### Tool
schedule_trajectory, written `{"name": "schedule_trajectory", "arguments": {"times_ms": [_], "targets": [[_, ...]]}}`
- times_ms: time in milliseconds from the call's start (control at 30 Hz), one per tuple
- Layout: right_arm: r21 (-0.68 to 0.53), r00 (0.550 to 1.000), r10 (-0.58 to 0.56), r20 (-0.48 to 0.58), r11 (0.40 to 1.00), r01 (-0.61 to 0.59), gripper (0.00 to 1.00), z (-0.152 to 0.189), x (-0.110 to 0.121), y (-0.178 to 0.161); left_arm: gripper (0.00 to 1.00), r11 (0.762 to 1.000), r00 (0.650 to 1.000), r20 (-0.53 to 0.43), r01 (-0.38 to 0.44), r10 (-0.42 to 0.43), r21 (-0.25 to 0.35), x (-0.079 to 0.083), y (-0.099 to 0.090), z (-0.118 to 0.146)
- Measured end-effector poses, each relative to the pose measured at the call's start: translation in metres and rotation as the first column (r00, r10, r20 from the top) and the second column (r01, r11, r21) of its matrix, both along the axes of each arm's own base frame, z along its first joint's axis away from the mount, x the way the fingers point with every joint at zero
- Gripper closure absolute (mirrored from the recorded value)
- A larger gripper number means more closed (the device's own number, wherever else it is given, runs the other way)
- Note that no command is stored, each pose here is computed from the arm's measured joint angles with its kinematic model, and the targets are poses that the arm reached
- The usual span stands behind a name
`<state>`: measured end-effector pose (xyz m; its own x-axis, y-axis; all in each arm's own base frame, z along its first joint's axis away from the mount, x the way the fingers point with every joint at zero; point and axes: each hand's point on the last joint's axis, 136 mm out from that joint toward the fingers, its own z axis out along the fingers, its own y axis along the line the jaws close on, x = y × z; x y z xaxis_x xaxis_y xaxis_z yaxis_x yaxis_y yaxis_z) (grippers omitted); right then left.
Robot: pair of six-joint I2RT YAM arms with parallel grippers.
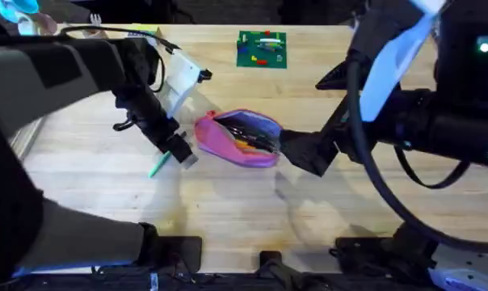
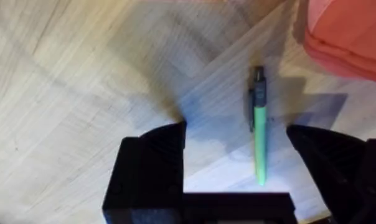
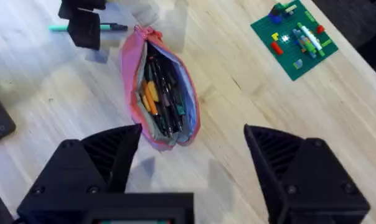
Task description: Unzip the bag, pick up the pens from the table one at a time and place them inside, then zip the bag closed.
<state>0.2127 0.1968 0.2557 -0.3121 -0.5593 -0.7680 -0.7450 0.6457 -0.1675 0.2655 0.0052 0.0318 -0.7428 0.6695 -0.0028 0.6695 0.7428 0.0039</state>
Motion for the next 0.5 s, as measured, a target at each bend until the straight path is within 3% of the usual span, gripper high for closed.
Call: {"name": "schedule_trajectory", "arguments": {"times_ms": [500], "targets": [[0.0, 1.0, 0.0, 0.0, 1.0, 0.0, 0.003, -0.0001, 0.0, 0.0, 0.006, 1.0, 0.999, 0.046, 0.006, -0.007, 0.025, -0.0016, -0.0048, -0.0002]]}}
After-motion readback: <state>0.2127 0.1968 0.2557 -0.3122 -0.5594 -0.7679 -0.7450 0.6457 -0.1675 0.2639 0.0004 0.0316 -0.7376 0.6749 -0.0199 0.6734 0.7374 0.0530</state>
